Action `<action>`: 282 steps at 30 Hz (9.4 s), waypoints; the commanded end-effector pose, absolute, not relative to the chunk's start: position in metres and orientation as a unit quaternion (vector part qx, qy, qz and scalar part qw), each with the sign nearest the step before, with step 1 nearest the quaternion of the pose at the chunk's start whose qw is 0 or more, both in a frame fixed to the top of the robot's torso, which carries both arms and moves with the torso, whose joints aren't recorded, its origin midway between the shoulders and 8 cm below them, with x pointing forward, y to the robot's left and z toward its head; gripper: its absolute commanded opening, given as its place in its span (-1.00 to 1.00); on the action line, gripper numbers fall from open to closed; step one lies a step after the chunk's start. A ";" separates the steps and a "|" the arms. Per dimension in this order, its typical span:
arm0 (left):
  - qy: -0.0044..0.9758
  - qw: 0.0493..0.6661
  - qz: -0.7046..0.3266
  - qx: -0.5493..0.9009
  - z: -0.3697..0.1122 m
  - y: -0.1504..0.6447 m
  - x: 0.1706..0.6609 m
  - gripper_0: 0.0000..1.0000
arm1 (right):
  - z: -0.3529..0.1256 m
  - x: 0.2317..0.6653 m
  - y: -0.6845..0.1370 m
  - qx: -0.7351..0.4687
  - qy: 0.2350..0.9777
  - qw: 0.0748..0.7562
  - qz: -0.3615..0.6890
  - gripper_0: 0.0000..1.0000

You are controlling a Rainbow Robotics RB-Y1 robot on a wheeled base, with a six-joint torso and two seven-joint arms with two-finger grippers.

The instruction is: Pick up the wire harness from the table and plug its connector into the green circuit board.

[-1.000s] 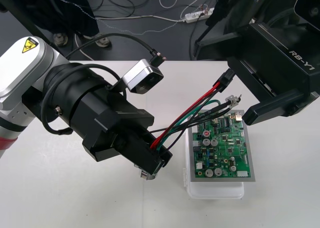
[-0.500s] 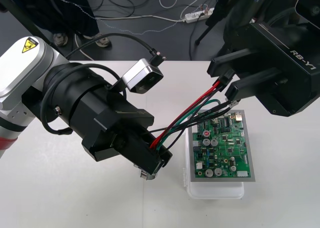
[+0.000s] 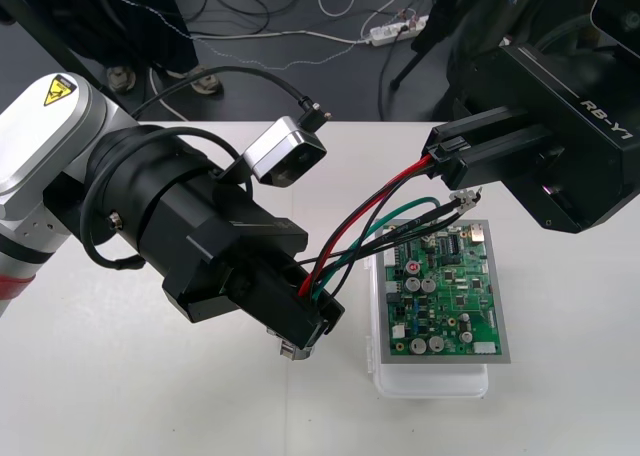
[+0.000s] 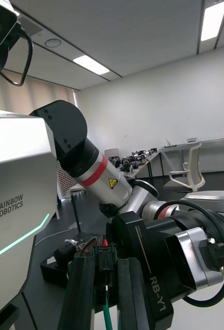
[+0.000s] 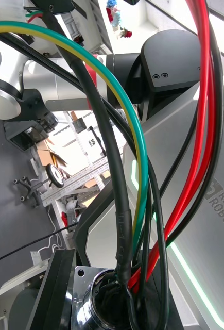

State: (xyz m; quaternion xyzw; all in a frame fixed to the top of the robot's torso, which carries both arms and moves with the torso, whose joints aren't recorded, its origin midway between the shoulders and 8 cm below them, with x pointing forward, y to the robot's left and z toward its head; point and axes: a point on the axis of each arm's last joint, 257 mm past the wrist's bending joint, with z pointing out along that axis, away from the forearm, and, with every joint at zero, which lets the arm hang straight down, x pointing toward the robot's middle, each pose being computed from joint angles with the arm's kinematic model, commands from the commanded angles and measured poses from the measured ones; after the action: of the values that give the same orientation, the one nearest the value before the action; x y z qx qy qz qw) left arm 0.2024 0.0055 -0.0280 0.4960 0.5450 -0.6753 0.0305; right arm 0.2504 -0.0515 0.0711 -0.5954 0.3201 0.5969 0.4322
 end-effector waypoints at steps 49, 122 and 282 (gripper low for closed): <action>0.547 0.508 -0.520 0.416 0.060 0.046 0.286 1.00 | 0.081 0.240 -0.045 -0.608 0.301 0.421 0.602 -1.00; 0.480 0.573 -0.473 0.466 0.055 -0.036 0.259 1.00 | 0.050 0.273 -0.036 -0.509 0.422 0.578 0.479 -0.94; 0.461 0.566 -0.448 0.516 0.027 -0.005 0.295 -1.00 | 0.001 0.257 -0.057 -0.558 0.475 0.500 0.461 1.00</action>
State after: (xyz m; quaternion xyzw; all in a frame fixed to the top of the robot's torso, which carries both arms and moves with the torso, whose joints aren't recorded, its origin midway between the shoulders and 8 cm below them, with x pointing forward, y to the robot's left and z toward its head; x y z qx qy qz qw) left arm 0.2842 -0.0287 0.0332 0.5142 0.4493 -0.4571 0.5699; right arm 0.2662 -0.0435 0.0146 -0.5255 0.4621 0.4901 0.5197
